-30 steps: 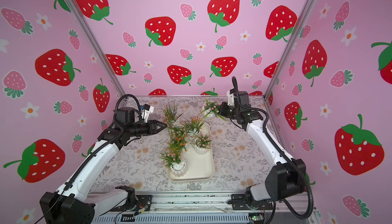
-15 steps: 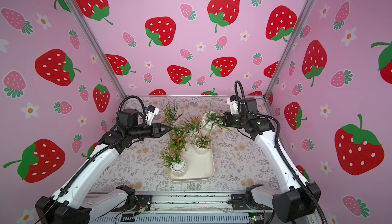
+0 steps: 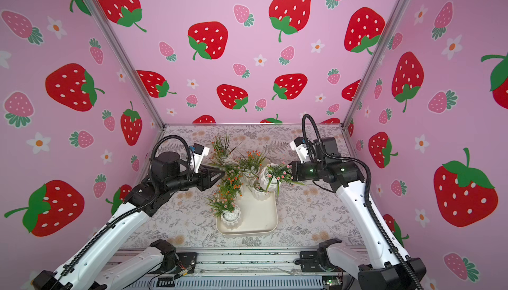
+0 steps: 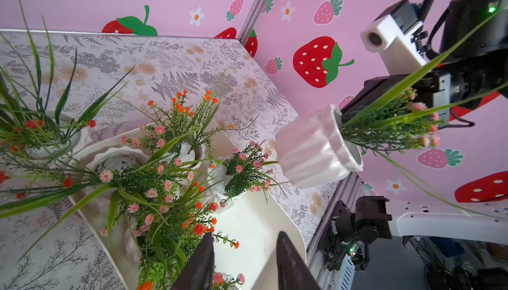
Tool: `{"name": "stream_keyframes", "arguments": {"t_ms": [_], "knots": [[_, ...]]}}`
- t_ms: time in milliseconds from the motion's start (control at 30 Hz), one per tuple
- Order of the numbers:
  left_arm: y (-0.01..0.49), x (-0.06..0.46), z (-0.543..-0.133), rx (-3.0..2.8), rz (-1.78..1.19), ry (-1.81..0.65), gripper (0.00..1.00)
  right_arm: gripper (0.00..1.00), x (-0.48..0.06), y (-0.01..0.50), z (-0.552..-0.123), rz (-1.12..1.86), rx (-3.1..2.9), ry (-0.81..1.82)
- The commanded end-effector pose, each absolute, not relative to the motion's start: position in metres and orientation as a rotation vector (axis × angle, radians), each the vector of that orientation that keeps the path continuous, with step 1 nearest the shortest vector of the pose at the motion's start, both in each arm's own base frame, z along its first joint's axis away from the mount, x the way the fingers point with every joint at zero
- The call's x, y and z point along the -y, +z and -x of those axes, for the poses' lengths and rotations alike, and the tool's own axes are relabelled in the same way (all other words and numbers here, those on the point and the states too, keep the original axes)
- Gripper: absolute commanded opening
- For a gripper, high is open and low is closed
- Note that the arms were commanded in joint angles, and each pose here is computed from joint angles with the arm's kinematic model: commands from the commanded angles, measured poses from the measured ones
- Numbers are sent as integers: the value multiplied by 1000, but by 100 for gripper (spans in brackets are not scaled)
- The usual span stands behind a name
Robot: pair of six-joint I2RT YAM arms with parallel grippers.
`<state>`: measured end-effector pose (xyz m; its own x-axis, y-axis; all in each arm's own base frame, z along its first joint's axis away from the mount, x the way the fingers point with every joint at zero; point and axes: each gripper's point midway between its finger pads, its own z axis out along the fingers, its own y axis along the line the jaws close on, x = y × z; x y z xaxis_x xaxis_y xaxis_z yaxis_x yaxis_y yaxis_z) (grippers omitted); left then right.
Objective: Put the potted gypsophila into the storage box
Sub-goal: Place the baby's breath potted plant at the storage box.
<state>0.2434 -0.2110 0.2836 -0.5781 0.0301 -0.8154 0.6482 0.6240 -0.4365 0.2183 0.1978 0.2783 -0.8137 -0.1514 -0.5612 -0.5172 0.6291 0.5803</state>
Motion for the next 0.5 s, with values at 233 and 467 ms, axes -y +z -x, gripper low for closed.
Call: {"name": "stream_keyframes", "arguments": {"t_ms": [233, 467], "knots": [[297, 220, -232, -1889, -664, -892, 40, 0, -207, 271, -163, 741, -2364, 1163], [296, 224, -226, -1893, -687, -903, 40, 0, -211, 246, -152, 801, -2440, 1092]]}}
